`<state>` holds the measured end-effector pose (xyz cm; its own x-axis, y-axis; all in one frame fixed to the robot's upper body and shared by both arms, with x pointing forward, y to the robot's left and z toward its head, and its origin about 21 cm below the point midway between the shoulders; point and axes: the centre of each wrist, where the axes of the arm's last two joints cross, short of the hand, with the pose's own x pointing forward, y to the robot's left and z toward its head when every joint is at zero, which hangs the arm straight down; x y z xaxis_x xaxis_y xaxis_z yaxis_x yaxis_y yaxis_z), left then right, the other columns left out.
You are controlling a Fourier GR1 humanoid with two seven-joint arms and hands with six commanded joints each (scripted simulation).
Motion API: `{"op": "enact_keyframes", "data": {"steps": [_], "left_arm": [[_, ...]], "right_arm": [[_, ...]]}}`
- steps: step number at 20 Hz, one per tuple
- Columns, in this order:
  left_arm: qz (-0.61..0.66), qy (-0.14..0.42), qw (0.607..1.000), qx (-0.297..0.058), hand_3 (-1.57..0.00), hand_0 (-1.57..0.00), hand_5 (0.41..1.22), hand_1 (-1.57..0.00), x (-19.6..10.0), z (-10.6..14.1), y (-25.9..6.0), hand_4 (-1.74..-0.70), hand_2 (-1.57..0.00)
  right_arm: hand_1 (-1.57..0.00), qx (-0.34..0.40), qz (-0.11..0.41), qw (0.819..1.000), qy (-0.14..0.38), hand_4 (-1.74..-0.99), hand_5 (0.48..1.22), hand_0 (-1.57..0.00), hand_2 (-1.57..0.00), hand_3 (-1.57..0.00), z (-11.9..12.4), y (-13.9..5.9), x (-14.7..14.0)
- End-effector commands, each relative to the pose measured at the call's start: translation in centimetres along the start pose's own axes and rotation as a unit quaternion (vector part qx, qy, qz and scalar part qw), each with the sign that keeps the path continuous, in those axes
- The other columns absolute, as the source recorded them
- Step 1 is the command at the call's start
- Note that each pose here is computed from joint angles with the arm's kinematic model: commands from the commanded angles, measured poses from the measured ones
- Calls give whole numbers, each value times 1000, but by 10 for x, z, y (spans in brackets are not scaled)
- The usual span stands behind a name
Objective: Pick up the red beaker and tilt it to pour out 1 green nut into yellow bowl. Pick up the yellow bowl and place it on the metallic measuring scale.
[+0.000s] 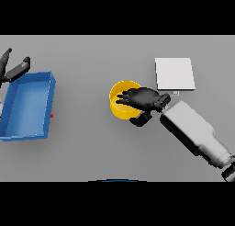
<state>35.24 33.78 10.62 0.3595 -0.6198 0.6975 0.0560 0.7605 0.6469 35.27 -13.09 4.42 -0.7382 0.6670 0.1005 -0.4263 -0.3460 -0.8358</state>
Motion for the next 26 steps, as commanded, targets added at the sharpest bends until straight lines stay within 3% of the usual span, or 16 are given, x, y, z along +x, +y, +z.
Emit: {"op": "enact_keyframes", "data": {"steps": [1,2,3,4,5,7,9,12,15,21,26], "left_arm": [[0,-4,1000,-1,1,1,712,1,-1,-1,-1,-791,1],[3,-4,1000,0,1,1,711,1,-3,0,0,-791,1],[1,-2,1000,1,1,1,710,1,0,0,2,-789,1],[1,-6,1000,-4,1,1,710,1,-2,-1,0,-788,1],[3,-4,1000,-6,1,1,710,1,-5,-1,0,-788,1],[1,-8,1000,-5,1,1,707,1,-7,-1,0,-787,1],[-2,-3,1000,-3,1,1,712,1,-6,0,-6,-784,1],[-4,-5,1000,3,1,1,710,1,-1,0,-1,-782,1],[-2,-10,1000,-4,1,1,704,1,-3,0,0,-786,1],[-8,-5,1000,-1,1,1,705,1,-1,1,1,-770,1],[8,-7,1000,-5,1,1,702,1,3,-1,2,-793,1]], "right_arm": [[-60,-2,3,1000,-4,-1261,809,-48,-88,-130,0,0,1],[-183,-3,2,1000,-11,-1309,891,-193,-189,-215,-1,-3,2],[-407,-4,2,1000,-13,-1363,957,-455,-349,-322,-2,2,3],[-640,-6,1,1000,-18,-1435,1010,-678,-594,-572,-2,3,2],[-826,-5,-1,1000,-27,-1492,1052,-857,-789,-679,1,1,0],[-1094,-3,3,1000,-31,-1578,1113,-1114,-1071,-882,2,0,2],[-1266,4,-4,999,-35,-1637,1152,-1278,-1187,-1027,4,-2,-1],[-1415,13,-11,1000,-23,-1688,1186,-1421,-1323,-1130,5,-7,0],[-1491,8,-9,1000,-28,-1714,1203,-1494,-1362,-1198,11,-9,0],[-1550,-12,-9,1000,-6,-1734,1216,-1551,-1481,-1157,39,-38,-6],[-1564,-25,3,999,29,-1739,1219,-1564,-1471,-1191,51,-47,0]]}}
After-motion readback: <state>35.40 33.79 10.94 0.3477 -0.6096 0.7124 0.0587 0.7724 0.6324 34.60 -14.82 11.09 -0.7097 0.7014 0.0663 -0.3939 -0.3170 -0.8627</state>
